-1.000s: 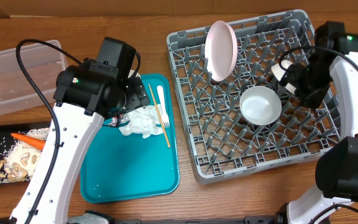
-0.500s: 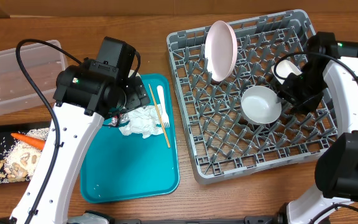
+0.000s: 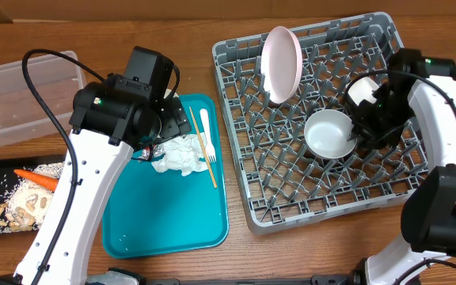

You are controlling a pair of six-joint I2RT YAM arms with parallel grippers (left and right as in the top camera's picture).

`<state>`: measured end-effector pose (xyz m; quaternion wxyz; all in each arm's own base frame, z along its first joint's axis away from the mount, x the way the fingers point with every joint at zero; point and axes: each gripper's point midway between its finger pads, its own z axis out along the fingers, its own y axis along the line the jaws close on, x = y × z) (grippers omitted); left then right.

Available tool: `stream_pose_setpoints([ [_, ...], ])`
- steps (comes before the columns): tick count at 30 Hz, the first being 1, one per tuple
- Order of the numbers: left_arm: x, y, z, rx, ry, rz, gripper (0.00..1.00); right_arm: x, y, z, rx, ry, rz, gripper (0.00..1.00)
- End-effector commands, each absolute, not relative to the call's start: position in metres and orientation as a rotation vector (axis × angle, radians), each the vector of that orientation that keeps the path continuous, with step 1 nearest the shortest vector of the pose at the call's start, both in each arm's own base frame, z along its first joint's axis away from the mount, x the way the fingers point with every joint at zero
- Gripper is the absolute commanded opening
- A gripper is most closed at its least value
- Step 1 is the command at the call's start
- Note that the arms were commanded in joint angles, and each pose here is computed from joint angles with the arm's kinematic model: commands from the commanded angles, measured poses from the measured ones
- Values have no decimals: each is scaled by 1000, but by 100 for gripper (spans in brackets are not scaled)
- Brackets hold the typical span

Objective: Sort waste into correct bins and load items into the dishwasher rack

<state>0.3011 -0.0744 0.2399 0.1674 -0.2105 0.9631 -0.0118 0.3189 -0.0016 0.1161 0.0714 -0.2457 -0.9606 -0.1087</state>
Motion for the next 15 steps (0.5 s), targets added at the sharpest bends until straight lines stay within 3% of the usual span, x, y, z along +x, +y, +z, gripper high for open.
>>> stream_pose_setpoints([
  [1, 303, -72, 238, -604, 2742, -18, 100, 322, 1, 122, -729, -2923, -343, 23],
  [6, 303, -72, 238, -603, 2743, -17, 100, 327, -13, 129, -782, -2957, -231, 4],
  [15, 304, -71, 238, -605, 2739, -9, 100, 337, -62, 178, -1086, -3034, 163, 4],
])
